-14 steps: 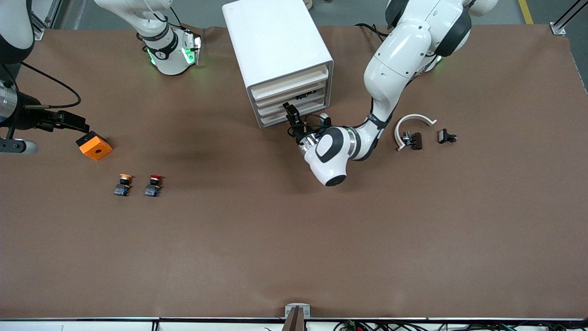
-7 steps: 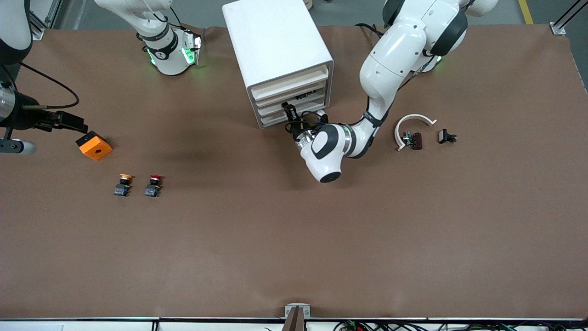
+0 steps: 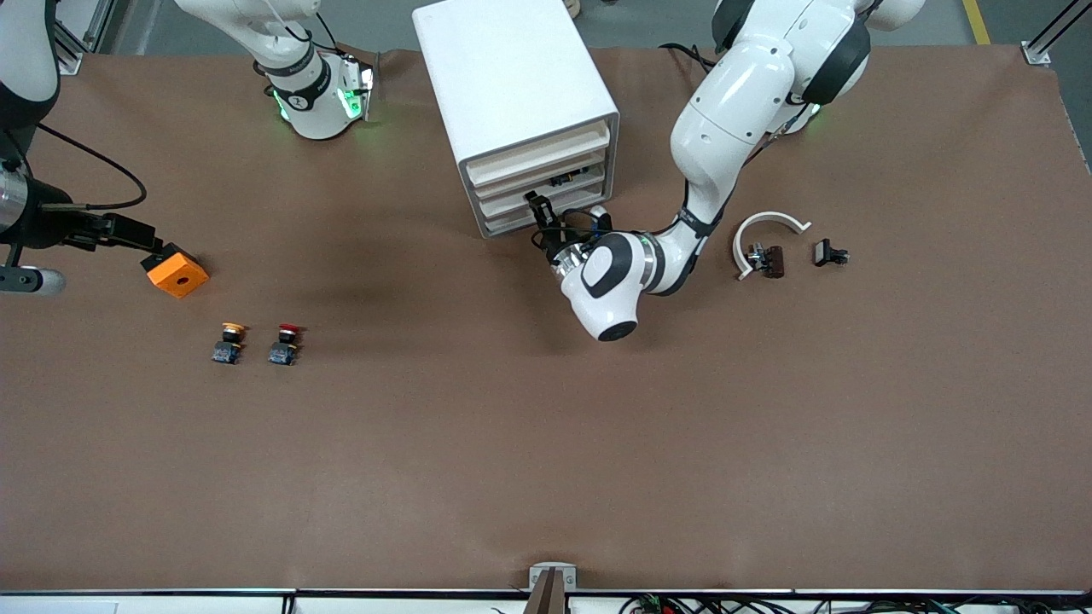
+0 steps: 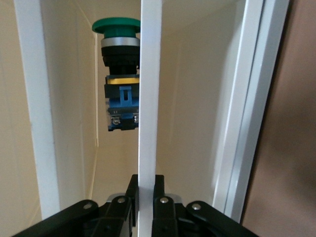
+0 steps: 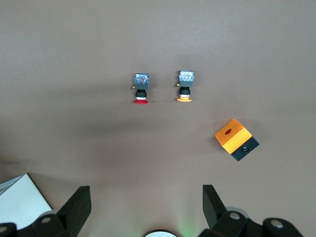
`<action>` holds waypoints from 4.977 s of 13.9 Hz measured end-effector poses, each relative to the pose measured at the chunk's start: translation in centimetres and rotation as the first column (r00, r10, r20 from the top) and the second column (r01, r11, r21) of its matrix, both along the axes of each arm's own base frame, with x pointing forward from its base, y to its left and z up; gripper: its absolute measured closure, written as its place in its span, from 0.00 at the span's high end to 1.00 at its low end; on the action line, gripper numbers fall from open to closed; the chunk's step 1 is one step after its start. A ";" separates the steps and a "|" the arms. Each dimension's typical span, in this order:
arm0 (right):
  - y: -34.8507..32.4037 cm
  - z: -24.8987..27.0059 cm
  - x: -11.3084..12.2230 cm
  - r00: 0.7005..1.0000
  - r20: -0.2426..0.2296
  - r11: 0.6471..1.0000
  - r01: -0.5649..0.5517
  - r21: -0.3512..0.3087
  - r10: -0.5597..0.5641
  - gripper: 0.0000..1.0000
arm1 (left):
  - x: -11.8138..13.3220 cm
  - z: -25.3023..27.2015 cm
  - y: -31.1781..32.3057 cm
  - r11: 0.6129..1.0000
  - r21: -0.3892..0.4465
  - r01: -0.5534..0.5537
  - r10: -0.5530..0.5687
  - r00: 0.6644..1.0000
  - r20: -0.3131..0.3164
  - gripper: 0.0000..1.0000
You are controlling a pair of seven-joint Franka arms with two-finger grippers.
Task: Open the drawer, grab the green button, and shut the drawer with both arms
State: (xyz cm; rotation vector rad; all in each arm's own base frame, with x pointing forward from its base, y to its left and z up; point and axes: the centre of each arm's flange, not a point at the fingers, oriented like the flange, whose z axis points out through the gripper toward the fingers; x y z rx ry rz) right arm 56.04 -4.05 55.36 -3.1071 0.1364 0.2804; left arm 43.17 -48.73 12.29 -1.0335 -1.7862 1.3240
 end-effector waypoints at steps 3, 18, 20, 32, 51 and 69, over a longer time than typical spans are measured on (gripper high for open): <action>0.9 0.0 0.0 0.996 -0.003 0.996 0.092 -0.018 -0.092 1.00 | 1.3 0.1 1.0 1.000 -0.001 -0.025 0.025 1.000 0.003 0.14; 16.5 -0.2 -1.6 0.868 0.008 0.856 0.491 -0.161 -0.496 1.00 | 7.2 1.1 4.1 0.989 -0.015 -0.148 0.149 0.982 0.118 0.15; 18.6 -0.5 -2.1 0.852 0.013 0.837 0.518 -0.175 -0.524 1.00 | 7.8 1.2 4.5 0.987 -0.022 -0.158 0.160 0.979 0.128 0.15; 28.4 -4.0 -3.8 0.732 0.010 0.712 0.664 -0.229 -0.681 1.00 | 13.4 5.7 5.8 0.977 -0.064 -0.203 0.213 0.933 0.291 0.82; 51.5 -14.8 -7.8 0.506 0.120 0.485 0.858 -0.167 -0.854 1.00 | 20.1 38.1 18.6 0.796 0.190 0.575 -0.285 0.079 0.955 1.00; 61.6 -25.7 -15.6 0.608 0.117 0.587 0.791 -0.170 -0.785 1.00 | 15.4 48.0 40.7 0.103 0.429 0.898 -0.325 -0.377 0.867 1.00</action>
